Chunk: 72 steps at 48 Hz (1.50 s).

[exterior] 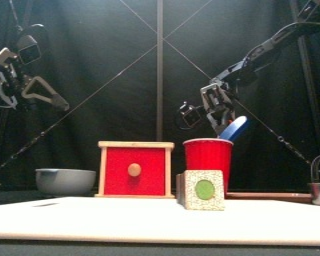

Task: Place sushi on board then cut the sushi with the knife then place the pieces on the plate
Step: Grasp knife edge with left hand

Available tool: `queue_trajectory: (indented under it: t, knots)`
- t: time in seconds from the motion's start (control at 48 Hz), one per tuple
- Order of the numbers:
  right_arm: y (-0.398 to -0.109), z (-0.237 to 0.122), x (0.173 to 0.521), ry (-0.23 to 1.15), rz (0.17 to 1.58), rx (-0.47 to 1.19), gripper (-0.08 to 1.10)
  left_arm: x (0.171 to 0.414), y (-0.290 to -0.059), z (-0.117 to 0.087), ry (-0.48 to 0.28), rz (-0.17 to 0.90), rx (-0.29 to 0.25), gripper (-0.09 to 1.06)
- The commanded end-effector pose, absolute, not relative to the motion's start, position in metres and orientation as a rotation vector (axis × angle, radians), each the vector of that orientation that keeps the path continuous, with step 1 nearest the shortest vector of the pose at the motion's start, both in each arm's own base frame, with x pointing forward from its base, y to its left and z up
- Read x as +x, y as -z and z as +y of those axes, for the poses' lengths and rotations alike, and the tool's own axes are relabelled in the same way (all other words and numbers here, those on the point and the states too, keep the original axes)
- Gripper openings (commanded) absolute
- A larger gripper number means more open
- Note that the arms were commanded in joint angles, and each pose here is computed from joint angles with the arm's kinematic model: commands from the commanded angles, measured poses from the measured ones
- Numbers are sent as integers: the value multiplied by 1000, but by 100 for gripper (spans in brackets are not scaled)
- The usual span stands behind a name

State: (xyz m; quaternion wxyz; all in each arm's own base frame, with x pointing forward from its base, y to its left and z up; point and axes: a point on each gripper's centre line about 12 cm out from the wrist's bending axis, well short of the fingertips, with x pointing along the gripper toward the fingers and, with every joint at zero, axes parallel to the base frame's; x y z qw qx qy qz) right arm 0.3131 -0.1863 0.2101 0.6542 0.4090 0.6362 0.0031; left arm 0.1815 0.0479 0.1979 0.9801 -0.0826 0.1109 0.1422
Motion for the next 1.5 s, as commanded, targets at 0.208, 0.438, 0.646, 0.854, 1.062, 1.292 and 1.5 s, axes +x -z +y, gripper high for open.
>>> queue_trajectory:
  t: [0.208,0.438,0.646,0.854,1.062,1.292,1.5]
  knots:
    - [-233,-185,320,-27,1392,903,36,184,-203,49,-290,210,-161,-3]
    - [-252,-187,322,-36,1391,897,36,184,-203,50,-294,208,-164,-3]
    - [-267,-188,324,-26,1385,893,36,184,-203,50,-295,209,-164,-3]
    - [-280,-188,323,-15,1382,889,36,184,-204,50,-294,206,-161,-2]
    - [-289,-188,319,-2,1390,881,36,185,-206,51,-294,202,-161,-3]
    - [-292,-196,315,21,1381,882,36,185,-208,51,-295,197,-160,-3]
    - [-307,-203,309,44,1342,871,36,186,-208,51,-294,197,-159,-3]
